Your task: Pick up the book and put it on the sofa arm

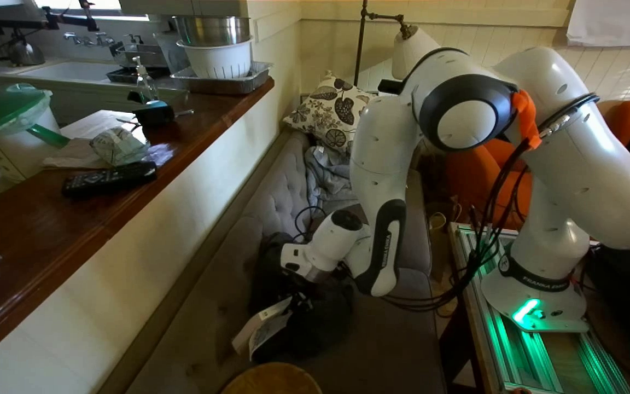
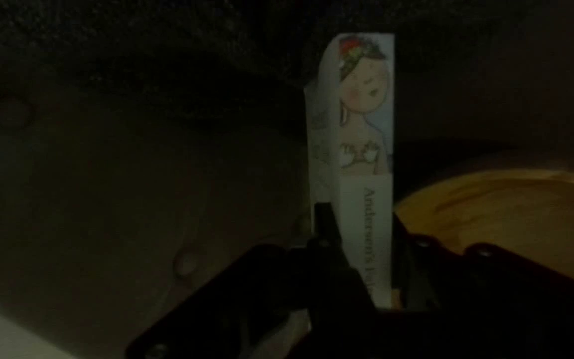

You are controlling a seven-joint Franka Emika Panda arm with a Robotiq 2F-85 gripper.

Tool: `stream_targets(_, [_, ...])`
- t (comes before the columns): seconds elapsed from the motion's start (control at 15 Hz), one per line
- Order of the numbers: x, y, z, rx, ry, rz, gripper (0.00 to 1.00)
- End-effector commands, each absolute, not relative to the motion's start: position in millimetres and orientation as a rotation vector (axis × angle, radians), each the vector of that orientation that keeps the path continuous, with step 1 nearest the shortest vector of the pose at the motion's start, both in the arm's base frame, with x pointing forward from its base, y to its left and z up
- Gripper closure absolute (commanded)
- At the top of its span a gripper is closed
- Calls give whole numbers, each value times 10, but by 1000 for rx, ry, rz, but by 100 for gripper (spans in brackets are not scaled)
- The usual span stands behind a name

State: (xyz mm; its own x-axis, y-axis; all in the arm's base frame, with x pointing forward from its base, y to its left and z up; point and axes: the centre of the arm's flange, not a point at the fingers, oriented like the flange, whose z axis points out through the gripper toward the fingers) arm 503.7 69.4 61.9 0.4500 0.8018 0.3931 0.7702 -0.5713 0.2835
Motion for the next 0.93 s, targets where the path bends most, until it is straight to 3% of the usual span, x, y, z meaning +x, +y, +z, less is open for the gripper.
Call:
stream_targets(0.0, [4541,676,1129,2552,1511,955,94])
stream_targets(0.33, [4207,944,1602,2596,1435,1230,94])
stream_targets(0.87, [4166,1520,1806,2737,1657,776,94])
